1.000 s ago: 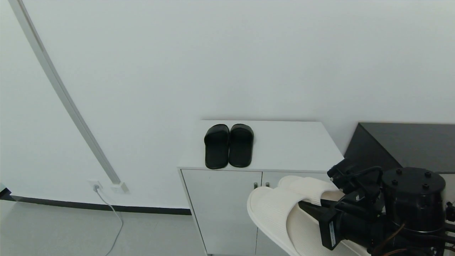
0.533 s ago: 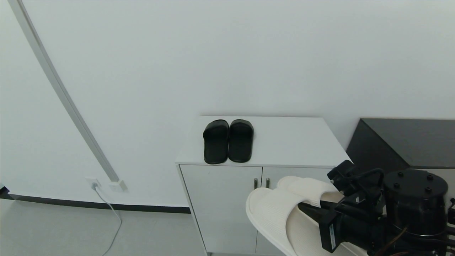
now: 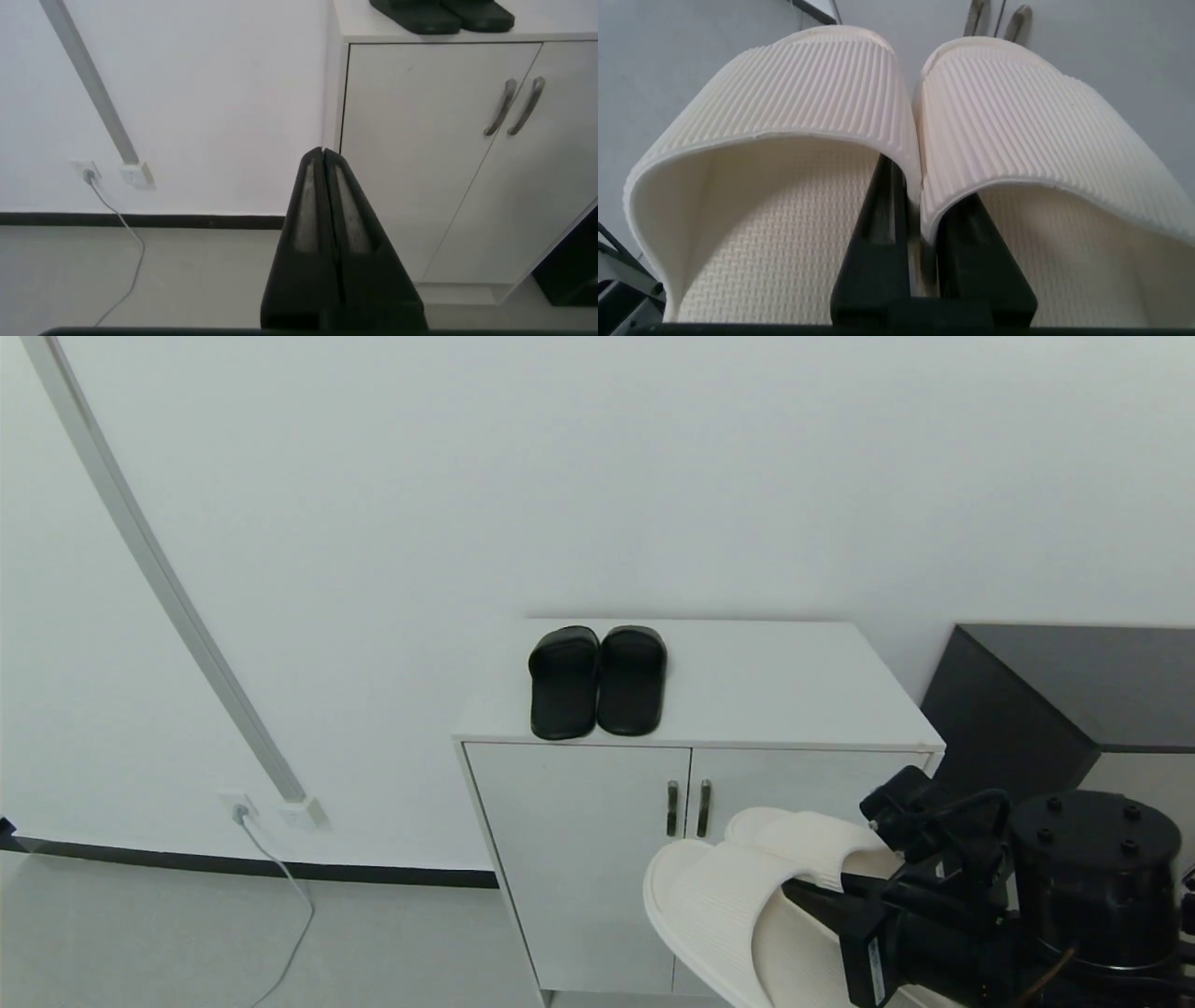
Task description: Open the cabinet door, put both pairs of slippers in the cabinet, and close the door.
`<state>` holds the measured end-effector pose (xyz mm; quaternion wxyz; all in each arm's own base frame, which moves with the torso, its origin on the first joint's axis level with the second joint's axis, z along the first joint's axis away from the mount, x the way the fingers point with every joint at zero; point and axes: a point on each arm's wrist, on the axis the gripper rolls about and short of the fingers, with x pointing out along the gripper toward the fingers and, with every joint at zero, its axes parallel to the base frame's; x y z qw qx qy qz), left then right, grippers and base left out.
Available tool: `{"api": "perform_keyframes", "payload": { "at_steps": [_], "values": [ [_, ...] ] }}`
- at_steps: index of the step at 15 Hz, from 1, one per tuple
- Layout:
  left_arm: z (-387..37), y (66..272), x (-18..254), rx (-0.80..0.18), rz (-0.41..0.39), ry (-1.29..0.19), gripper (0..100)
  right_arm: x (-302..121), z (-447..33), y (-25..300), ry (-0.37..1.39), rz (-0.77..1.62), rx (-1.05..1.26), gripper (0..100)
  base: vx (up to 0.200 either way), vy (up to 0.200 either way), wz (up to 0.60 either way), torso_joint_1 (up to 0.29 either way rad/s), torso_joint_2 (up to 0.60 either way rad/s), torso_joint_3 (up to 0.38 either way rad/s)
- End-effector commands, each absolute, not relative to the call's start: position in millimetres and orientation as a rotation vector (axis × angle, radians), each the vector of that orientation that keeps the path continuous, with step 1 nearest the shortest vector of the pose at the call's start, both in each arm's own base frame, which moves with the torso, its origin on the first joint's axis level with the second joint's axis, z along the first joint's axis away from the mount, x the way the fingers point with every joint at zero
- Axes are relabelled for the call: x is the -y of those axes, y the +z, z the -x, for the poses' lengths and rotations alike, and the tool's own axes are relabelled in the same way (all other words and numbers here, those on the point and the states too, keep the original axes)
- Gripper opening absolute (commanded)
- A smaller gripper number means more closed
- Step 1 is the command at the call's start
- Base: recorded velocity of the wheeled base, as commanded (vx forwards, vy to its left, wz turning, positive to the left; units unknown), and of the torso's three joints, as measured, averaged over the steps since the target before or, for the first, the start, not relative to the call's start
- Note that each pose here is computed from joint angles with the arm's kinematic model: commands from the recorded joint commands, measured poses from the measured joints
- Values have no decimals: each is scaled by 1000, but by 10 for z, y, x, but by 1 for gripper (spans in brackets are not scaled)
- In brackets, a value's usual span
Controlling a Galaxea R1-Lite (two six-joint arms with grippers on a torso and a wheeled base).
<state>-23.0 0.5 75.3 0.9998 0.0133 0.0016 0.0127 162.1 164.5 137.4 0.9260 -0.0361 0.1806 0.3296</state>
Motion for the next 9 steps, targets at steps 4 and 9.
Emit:
{"api": "perform_keyframes", "payload": {
  "at_steps": [4,9],
  "values": [
    [229,754,-5,-3,-22,26,0,-1708,-1584,1310,701,90,-396,0,0,0,0,-203,460,261],
    [229,753,-5,-5,-20,26,0,-1712,-1599,1292,694,87,-389,0,0,0,0,-224,549,314]
  ]
}}
